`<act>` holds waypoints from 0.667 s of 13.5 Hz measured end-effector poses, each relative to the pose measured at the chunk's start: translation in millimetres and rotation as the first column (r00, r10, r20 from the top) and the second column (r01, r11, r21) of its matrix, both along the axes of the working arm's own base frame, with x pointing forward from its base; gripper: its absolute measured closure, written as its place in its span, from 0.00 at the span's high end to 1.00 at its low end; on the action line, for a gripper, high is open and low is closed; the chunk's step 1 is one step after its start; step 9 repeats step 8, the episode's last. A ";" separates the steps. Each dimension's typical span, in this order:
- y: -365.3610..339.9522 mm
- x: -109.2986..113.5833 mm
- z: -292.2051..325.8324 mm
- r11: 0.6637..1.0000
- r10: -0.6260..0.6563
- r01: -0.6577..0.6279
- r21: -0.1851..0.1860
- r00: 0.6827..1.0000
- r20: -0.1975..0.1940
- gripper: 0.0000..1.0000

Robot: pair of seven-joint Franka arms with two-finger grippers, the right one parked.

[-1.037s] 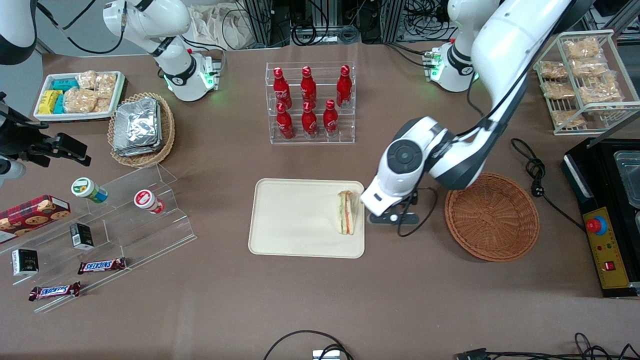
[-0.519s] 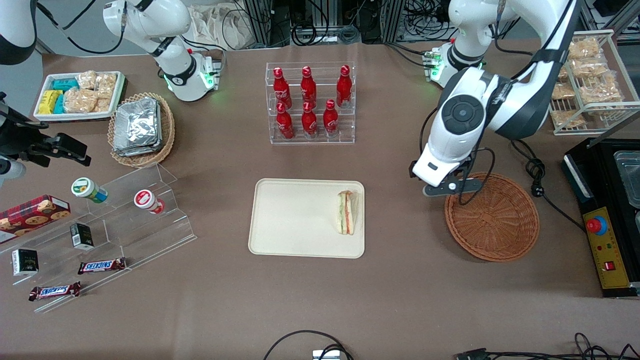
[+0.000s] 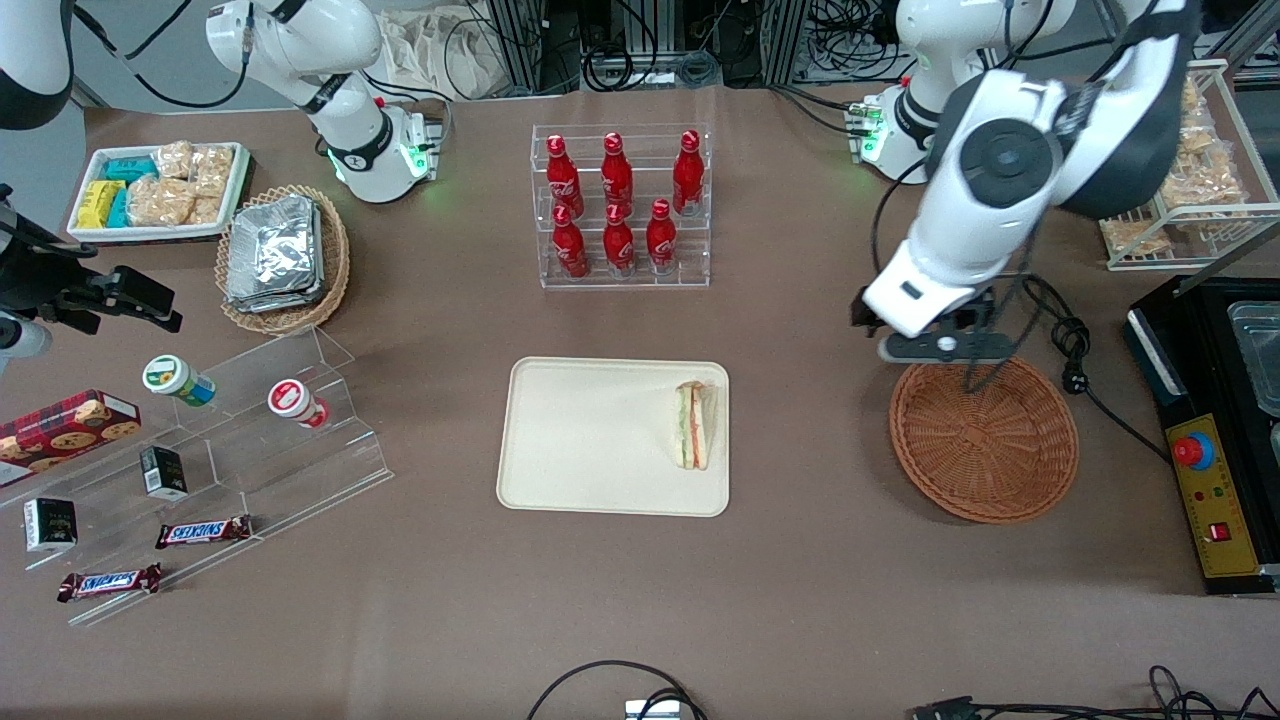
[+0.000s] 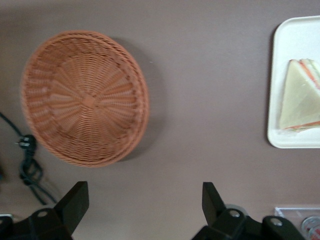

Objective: Place sandwich from basket to tray

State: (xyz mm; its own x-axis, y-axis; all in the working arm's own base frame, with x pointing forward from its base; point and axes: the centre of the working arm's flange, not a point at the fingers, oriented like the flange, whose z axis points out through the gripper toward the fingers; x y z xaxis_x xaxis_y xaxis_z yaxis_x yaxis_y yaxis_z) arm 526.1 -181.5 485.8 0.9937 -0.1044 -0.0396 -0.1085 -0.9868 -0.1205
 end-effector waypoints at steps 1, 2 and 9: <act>29.6 6.4 9.9 1.000 -0.022 0.022 -0.008 1.000 0.004 1.00; 60.2 13.4 17.1 0.999 -0.032 0.032 -0.025 0.999 0.007 1.00; 150.4 32.8 42.0 0.992 0.048 -0.053 -0.111 0.998 -0.044 1.00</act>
